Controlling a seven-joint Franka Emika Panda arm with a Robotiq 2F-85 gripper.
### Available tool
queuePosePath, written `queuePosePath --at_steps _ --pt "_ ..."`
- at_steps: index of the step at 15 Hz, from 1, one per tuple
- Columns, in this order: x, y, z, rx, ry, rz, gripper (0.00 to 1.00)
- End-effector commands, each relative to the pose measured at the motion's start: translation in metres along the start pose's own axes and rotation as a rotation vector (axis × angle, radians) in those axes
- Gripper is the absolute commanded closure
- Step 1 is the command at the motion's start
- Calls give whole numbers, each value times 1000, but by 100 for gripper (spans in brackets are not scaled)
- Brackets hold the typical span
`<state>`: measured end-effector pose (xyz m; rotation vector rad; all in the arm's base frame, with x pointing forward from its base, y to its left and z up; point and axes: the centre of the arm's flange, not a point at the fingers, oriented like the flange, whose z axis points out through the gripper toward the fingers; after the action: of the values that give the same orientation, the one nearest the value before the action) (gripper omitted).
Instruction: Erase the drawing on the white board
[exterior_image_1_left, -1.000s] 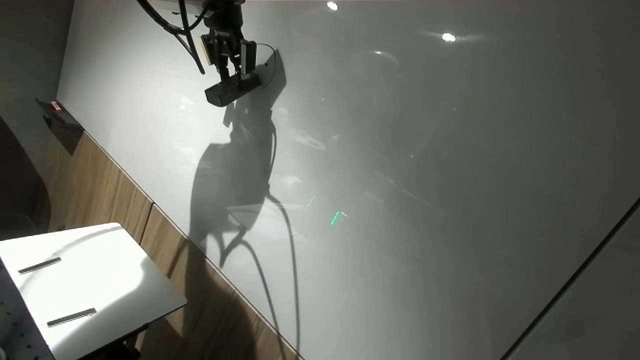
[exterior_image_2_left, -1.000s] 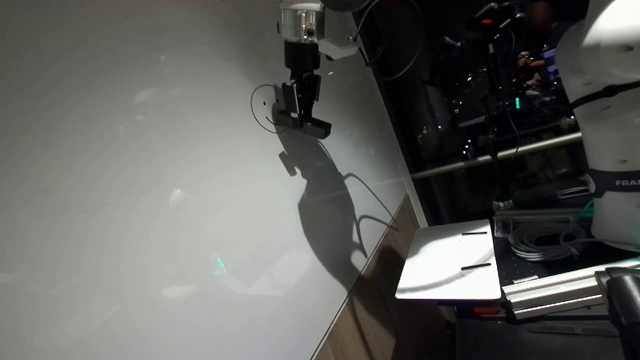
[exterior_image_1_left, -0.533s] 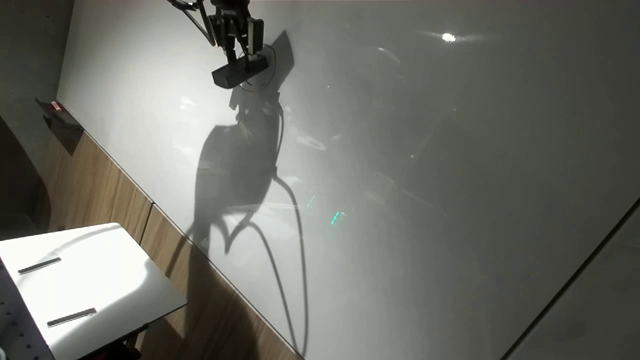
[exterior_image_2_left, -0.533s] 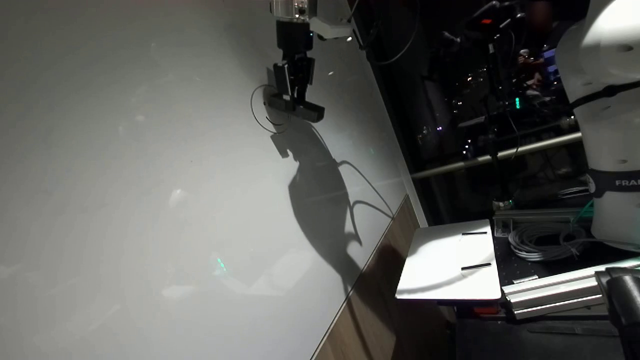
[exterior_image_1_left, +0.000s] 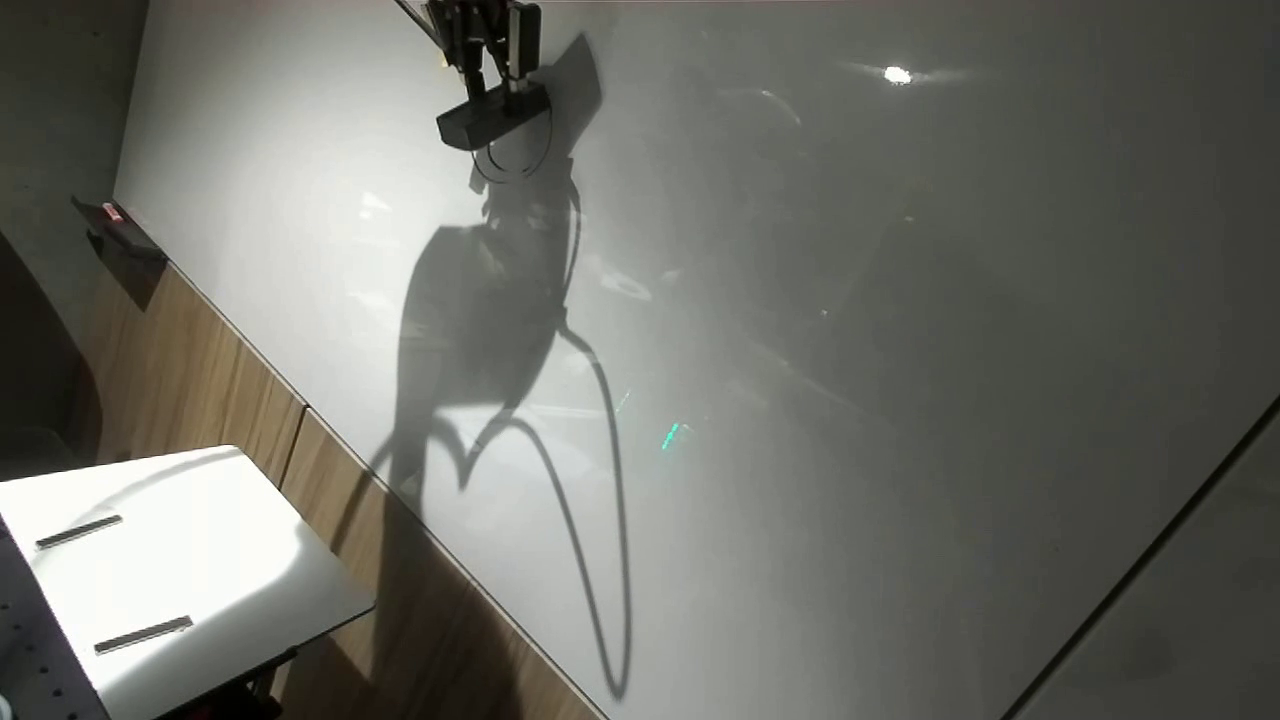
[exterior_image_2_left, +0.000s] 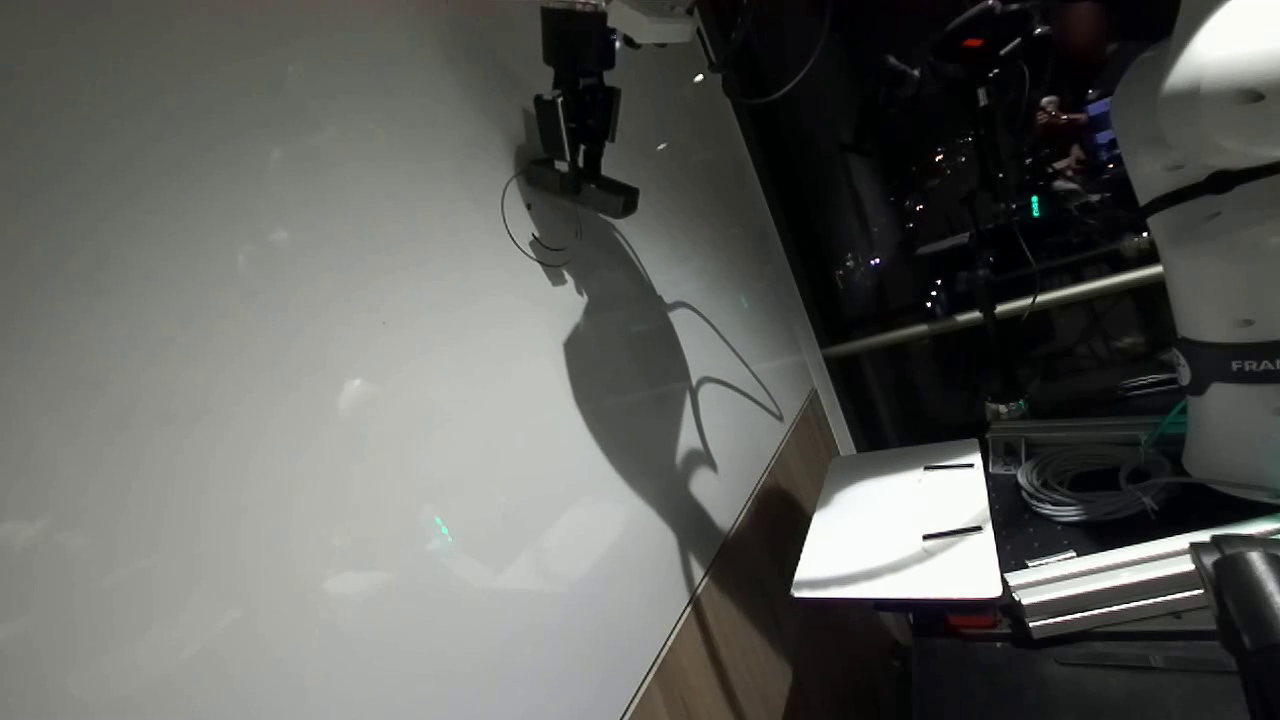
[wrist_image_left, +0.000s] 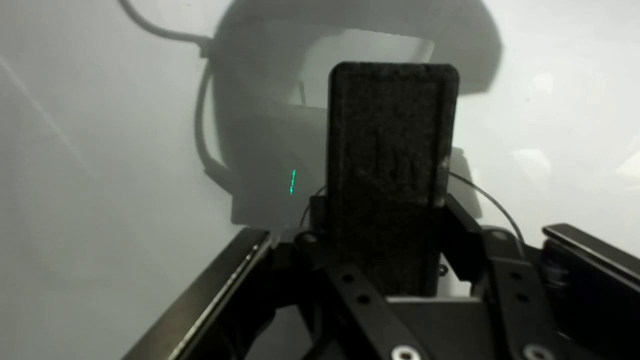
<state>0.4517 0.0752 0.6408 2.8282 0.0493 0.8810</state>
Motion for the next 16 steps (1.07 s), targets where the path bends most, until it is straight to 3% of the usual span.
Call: queuePosePath --at_steps 1,8,16 --pt "25 19 -15 -34 38 2 70" --pt "28 38 -13 -50 24 17 70" --pt "-15 17 74 -32 -102 8 70"
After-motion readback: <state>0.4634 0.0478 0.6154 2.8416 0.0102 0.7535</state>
